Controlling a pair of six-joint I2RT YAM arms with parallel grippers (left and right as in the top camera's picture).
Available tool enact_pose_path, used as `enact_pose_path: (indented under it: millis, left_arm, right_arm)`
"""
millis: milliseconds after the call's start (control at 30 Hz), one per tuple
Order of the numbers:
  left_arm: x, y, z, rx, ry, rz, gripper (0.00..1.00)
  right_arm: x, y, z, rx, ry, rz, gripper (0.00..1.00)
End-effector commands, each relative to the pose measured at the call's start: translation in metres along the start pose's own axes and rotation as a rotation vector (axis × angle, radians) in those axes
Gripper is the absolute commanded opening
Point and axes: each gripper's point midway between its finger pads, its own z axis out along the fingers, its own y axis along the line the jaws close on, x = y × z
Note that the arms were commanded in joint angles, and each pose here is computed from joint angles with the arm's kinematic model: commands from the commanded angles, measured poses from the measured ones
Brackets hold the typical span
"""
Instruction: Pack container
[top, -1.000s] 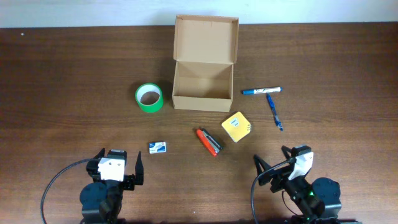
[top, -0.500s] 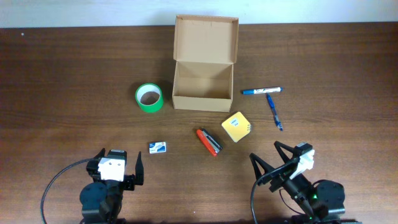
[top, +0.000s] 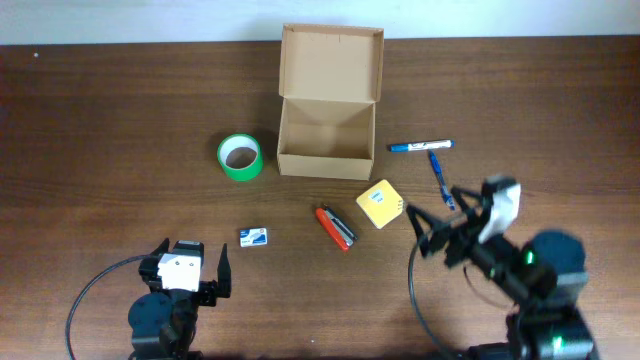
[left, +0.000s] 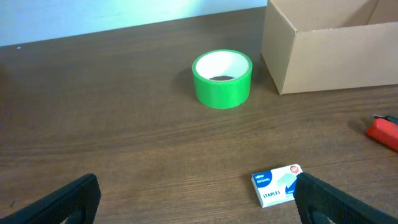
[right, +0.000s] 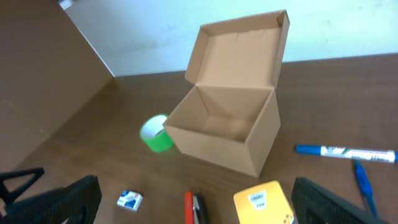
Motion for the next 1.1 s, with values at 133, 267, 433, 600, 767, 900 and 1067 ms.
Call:
enact_pose_path:
  millis: [133,267,433,600,767,900,1067]
  left_arm:
    - [0.001,-0.004,0.0,0.021,0.002,0.015,1.0]
    - [0.001,-0.004,0.0,0.021,0.002,0.015,1.0]
    - [0.001,-0.004,0.0,0.021,0.002,0.015,1.0]
    - [0.001,-0.004,0.0,0.021,0.002,0.015,1.0]
    - [0.001,-0.004,0.0,0.021,0.002,0.015,1.0]
    - [0.001,-0.004,0.0,0.021,0.002,0.015,1.0]
    - [0.001,-0.004,0.0,0.021,0.002,0.015,0.99]
  right_arm:
    - [-0.055,-0.008,0.043,0.017,0.142,-0.034,0.99]
    - [-0.069,-0.034,0.067,0.125,0.267,0.005,0.99]
    - [-0.065,-0.061,0.078,0.258,0.439,0.073,0.99]
    - [-0.055,-0.069,0.087,0.272,0.505,0.103,0.99]
    - [-0.043,-0.06,0.085,0.225,0.553,0.14,0.99]
    - [-0.035,-0.059,0.079,0.231,0.593,0.16,0.99]
    - [-0.024,-0.056,0.07,0.239,0.643,0.183,0.99]
